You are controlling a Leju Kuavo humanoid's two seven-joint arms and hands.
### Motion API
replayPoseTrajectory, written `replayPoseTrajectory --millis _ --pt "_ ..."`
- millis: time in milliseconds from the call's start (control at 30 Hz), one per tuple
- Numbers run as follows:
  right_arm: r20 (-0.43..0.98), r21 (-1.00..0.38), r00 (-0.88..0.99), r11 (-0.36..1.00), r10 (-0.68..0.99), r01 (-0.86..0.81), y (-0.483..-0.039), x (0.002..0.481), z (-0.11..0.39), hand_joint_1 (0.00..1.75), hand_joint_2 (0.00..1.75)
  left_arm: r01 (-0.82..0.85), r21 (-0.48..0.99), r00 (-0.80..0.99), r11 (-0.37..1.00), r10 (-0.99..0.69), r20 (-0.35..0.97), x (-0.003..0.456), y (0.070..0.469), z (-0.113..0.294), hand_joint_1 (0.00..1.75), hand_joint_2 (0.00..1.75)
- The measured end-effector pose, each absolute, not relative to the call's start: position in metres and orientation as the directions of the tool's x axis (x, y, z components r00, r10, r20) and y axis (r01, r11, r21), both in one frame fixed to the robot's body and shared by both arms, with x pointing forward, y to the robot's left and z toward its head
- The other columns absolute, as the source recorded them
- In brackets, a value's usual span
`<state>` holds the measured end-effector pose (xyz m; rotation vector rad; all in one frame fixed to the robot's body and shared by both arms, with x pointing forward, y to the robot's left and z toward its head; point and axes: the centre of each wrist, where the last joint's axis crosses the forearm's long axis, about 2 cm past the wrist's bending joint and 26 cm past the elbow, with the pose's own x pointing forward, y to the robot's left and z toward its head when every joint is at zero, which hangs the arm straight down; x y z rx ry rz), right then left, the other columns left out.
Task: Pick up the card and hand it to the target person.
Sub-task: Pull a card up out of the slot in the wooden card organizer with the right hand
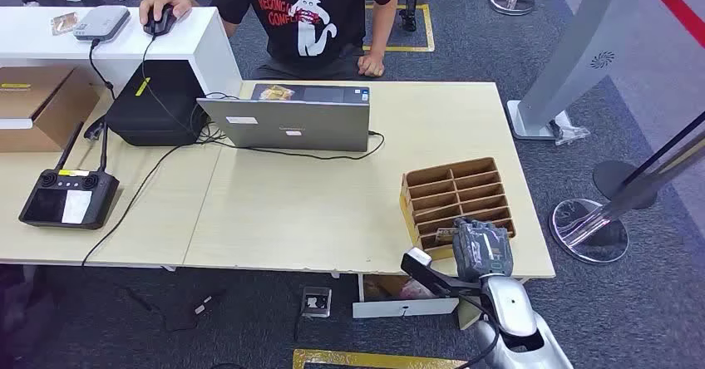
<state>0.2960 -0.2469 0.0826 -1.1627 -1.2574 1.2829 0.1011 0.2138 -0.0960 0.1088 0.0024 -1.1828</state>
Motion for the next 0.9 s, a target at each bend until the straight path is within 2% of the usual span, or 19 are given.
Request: replayPoseTrajectory --millis 267,567,900 --pt "0.030 -0.997 -0.074 0.035 0.997 0.072 -0.247 0.304 0.100 1.75 1.75 0.931 0.087 0.361 0.356 -0.931 -0.054 0.102 0.215 -0.096 0.00 0.00" --pt "0.065 -0.963 -0.151 0.102 0.986 0.249 -0.223 0.361 0.169 1.75 1.75 0.930 0.086 0.362 0.357 -0.931 -0.049 0.103 0.216 -0.096 0.00 0.00" --pt "0.054 -0.950 -0.188 0.109 0.981 0.294 -0.208 0.393 0.207 1.75 1.75 0.925 0.079 0.375 0.371 -0.926 -0.041 0.100 0.217 -0.097 0.00 0.00"
